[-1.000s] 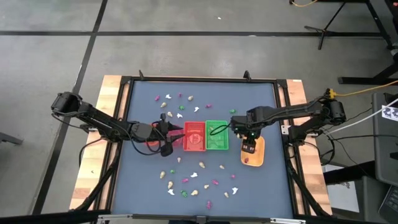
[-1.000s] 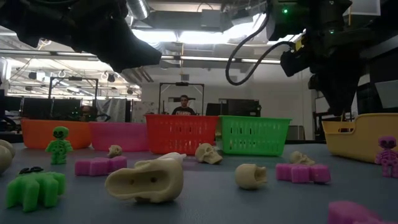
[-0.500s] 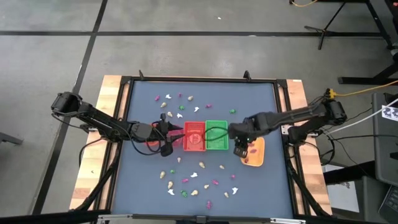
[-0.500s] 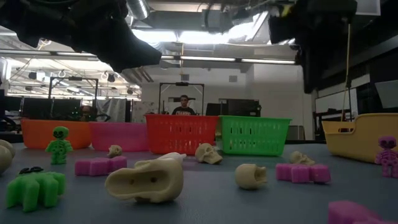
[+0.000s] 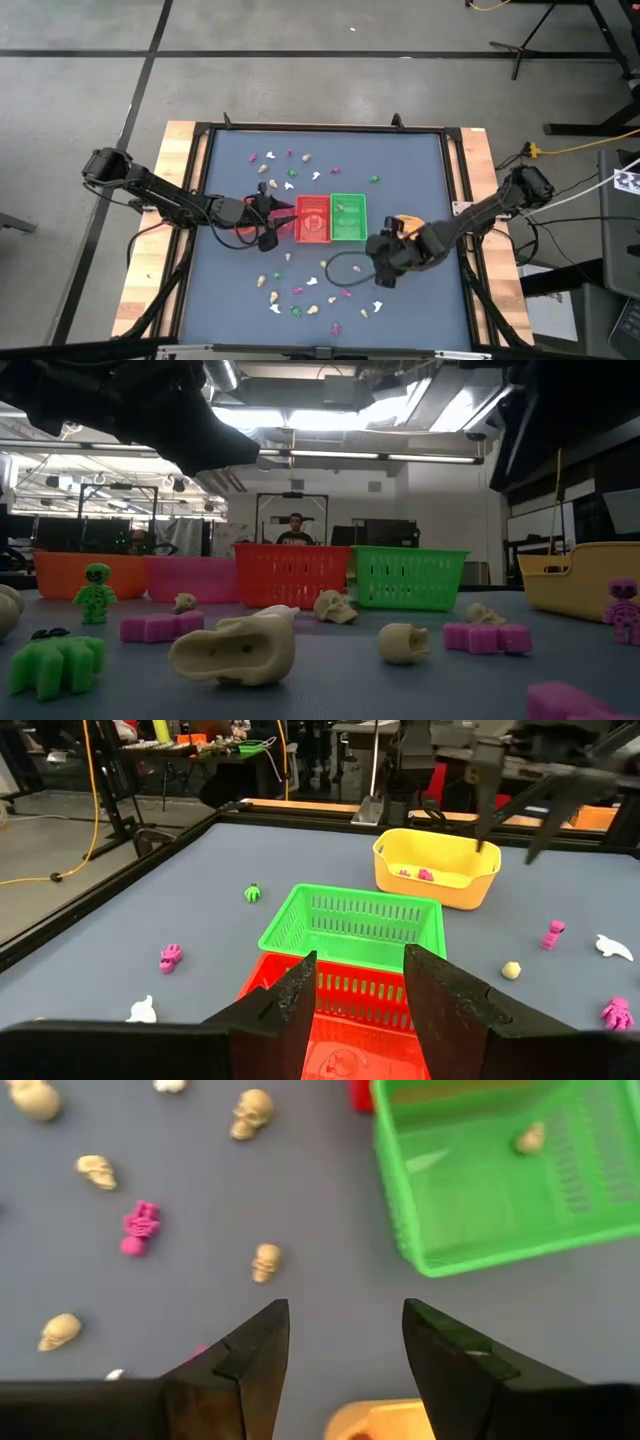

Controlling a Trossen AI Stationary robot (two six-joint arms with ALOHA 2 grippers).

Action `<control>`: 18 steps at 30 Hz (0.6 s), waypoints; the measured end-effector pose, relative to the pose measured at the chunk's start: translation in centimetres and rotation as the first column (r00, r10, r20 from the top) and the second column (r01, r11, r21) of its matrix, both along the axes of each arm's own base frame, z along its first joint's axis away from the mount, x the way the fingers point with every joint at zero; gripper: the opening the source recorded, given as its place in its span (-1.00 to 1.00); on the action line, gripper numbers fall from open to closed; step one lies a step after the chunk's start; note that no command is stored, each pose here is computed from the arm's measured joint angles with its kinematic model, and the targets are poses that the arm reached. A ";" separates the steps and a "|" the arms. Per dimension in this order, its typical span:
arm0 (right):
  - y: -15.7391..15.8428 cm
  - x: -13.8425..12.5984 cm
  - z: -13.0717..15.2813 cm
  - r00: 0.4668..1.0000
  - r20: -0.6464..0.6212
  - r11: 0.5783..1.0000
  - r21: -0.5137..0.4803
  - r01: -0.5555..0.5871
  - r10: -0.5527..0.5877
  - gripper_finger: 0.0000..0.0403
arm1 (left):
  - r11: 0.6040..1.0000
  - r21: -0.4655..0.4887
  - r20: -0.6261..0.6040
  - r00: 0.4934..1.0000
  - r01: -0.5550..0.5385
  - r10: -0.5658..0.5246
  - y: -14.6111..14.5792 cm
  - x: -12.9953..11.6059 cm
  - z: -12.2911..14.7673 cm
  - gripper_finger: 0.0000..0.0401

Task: Sort Halloween decoration
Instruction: Put the yellow skull toy into the green bin

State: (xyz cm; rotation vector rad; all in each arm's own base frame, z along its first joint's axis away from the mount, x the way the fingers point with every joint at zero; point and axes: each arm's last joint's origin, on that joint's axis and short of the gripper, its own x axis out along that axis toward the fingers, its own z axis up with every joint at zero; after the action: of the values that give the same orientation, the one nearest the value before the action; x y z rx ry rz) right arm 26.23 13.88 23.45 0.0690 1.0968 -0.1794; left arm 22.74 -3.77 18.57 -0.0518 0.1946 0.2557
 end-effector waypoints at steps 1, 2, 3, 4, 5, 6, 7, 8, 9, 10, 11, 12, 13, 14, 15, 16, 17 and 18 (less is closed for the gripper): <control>0.3 0.1 -0.2 1.000 0.005 1.000 -0.001 -0.008 0.008 -0.03 | 1.000 0.000 0.000 1.000 0.002 -0.002 0.0 0.0 0.0 -0.32; 0.6 0.2 -0.4 1.000 0.012 1.000 -0.001 -0.014 0.014 -0.03 | 1.000 0.000 0.000 1.000 0.003 -0.003 0.0 0.0 0.0 -0.32; 0.8 0.4 -0.6 1.000 0.017 1.000 -0.001 -0.019 0.019 -0.03 | 1.000 -0.001 0.001 1.000 0.003 -0.003 0.0 0.0 0.0 -0.32; 1.0 0.6 -0.9 0.999 0.019 1.000 -0.003 -0.025 0.025 -0.03 | 1.000 -0.001 0.002 1.000 0.003 -0.003 0.0 0.0 0.0 -0.32; 1.2 0.8 -1.2 0.999 0.020 1.000 -0.002 -0.026 0.026 -0.03 | 1.000 -0.001 0.001 1.000 0.003 -0.003 0.0 0.0 0.0 -0.32; 1.3 1.0 -1.4 0.999 0.023 1.000 -0.001 -0.027 0.027 -0.03 | 1.000 -0.001 0.000 1.000 0.003 -0.003 0.0 0.0 0.0 -0.32; 1.4 1.2 -1.7 0.999 0.024 1.000 0.000 -0.027 0.027 -0.03 | 1.000 -0.001 0.000 1.000 0.004 -0.004 0.0 0.0 0.0 -0.32; 1.5 1.4 -2.0 0.999 0.023 1.000 0.000 -0.025 0.025 -0.03 | 1.000 -0.001 0.001 1.000 0.003 -0.003 0.0 0.0 0.0 -0.32; 1.6 1.6 -2.3 0.999 0.024 1.000 -0.001 -0.025 0.025 -0.03 | 1.000 -0.001 0.000 1.000 0.003 -0.003 0.0 0.0 0.0 -0.32; 1.7 1.8 -2.6 0.999 0.022 1.000 -0.002 -0.025 0.025 -0.03 | 1.000 -0.001 0.000 1.000 0.003 -0.003 0.0 0.0 0.0 -0.32; 1.8 2.0 -3.0 1.000 0.019 1.000 -0.003 -0.025 0.025 -0.03 | 1.000 -0.001 0.000 1.000 0.003 -0.003 0.0 0.0 0.0 -0.32; 1.9 2.2 -3.2 0.999 0.019 1.000 -0.003 -0.025 0.025 -0.03 | 1.000 -0.001 0.000 1.000 0.003 -0.003 0.0 0.0 0.0 -0.32; 2.0 2.3 -3.6 0.999 0.020 1.000 -0.003 -0.025 0.025 -0.03 | 1.000 -0.001 0.000 1.000 0.003 -0.003 0.0 0.0 0.0 -0.32; 2.1 2.5 -3.9 1.000 0.019 1.000 -0.004 -0.025 0.025 -0.03 | 1.000 -0.001 0.000 1.000 0.003 -0.003 0.0 0.0 0.0 -0.32; 2.2 2.7 -4.2 1.000 0.017 1.000 -0.005 -0.025 0.025 -0.03 | 1.000 -0.001 0.000 1.000 0.003 -0.003 0.0 0.0 0.0 -0.32; 2.3 2.9 -4.5 1.000 0.018 1.000 -0.004 -0.025 0.025 -0.03 | 1.000 -0.001 0.000 1.000 0.003 -0.003 0.0 0.0 0.0 -0.32; 2.4 3.0 -4.8 0.999 0.022 1.000 -0.002 -0.026 0.026 -0.03 | 1.000 -0.002 0.000 1.000 0.003 -0.003 0.0 0.0 0.0 -0.32; 2.5 3.2 -5.0 0.999 0.024 1.000 -0.001 -0.026 0.026 -0.03 | 1.000 -0.002 0.000 1.000 0.003 -0.003 0.0 0.0 0.0 -0.32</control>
State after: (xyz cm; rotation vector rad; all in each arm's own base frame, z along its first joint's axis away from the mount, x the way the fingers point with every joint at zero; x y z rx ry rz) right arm 29.41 16.40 18.42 0.0566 1.0737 -0.1555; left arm 22.74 -3.79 18.57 -0.0532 0.1947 0.2524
